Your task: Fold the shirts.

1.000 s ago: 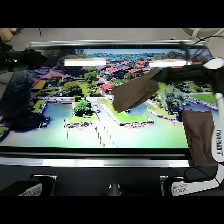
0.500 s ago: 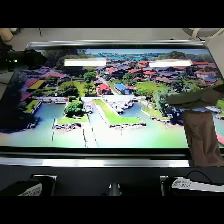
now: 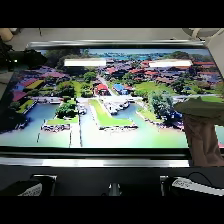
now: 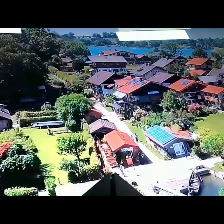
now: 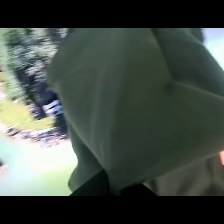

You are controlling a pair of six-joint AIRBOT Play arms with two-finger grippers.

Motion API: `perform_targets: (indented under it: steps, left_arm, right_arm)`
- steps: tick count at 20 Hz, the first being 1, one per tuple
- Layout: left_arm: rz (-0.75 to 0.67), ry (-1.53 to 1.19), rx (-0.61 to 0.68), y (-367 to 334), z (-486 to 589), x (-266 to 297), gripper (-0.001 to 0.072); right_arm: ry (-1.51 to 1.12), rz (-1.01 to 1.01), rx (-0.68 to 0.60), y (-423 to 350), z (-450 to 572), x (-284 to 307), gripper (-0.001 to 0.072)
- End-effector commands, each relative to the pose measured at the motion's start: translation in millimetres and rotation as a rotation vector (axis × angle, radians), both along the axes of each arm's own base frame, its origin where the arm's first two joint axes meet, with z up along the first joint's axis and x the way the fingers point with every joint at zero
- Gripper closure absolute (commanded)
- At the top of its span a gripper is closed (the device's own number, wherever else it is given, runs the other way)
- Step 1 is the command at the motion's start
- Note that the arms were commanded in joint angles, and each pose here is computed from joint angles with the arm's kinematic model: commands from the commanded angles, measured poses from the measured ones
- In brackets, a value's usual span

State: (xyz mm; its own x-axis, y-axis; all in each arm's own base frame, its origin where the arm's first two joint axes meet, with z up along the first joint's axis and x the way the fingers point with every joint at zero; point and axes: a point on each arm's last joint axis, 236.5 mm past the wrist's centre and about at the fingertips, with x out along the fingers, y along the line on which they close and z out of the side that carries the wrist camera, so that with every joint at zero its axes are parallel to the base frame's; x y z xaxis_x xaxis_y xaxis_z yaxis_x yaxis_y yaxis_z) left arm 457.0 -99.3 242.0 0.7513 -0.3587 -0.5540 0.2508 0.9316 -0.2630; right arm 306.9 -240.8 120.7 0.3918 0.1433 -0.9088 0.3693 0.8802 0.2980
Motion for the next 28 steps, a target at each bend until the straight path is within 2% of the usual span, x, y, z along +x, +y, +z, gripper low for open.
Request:
perform_targets:
  steps: [1, 6, 10, 15, 16, 17, 18, 21, 23, 25, 26, 27, 28]
  left_arm:
    - [-0.003, -0.002, 0.003, 0.0, 0.2, 0.0, 0.0684]
    - [-0.012, -0.008, 0.017, 0.2, 0.1, 0.0, 0.0684]
    - [-0.012, -0.008, 0.017, 0.0, 0.2, 0.0, 0.0684]
    - [-0.011, -0.007, 0.013, -0.1, 0.2, 0.0, 0.0684]
    - [-0.011, -0.007, 0.013, -0.2, 0.2, -0.1, 0.0684]
    - [-0.011, -0.007, 0.013, -0.2, 0.4, -0.2, 0.0684]
    - [-0.011, -0.007, 0.013, -0.2, 0.4, -0.2, 0.0684]
    - [-0.025, -0.019, 0.001, -4.1, 10.1, -5.3, 0.0684]
    - [-0.038, -0.064, 0.023, -3.4, 25.1, -5.4, 0.0684]
    - [-0.030, -0.136, 0.052, -0.3, 41.6, 2.3, 0.0686]
    - [-0.013, -0.168, 0.100, 3.8, 45.7, 9.6, 0.0687]
    - [0.017, -0.173, 0.179, 11.1, 41.7, 17.8, 0.0687]
    - [0.076, -0.147, 0.266, 22.1, 28.1, 28.6, 0.0687]
  right_arm:
    - [0.177, -0.094, -0.142, -32.1, -5.6, -45.5, 0.0693]
    - [0.491, -0.084, -0.141, -19.1, -47.5, -126.8, 0.0693]
    - [0.520, -0.156, -0.086, 22.8, -99.6, -155.9, 0.0693]
    - [0.492, -0.203, -0.039, 46.7, -148.5, -159.5, 0.0675]
    - [0.496, -0.210, -0.041, 46.4, -151.7, -160.7, 0.0539]
    - [0.486, -0.213, -0.058, 42.1, -151.2, -158.8, 0.0234]
    - [0.460, -0.206, -0.092, 33.7, -148.1, -153.4, 0.0016]
    - [0.435, -0.101, -0.270, -7.3, -105.0, -147.7, 0.0009]
    - [0.323, -0.079, -0.506, -58.2, -40.1, -123.0, 0.0009]
    - [0.077, -0.075, -0.768, -93.8, 53.3, -69.7, 0.0010]
    - [-0.048, -0.051, -0.880, -93.7, 99.2, -39.2, 0.0011]
    - [-0.154, -0.016, -0.935, -80.2, 128.2, -9.1, 0.0012]
    - [-0.248, 0.055, -0.917, -48.7, 137.9, 24.4, 0.0012]
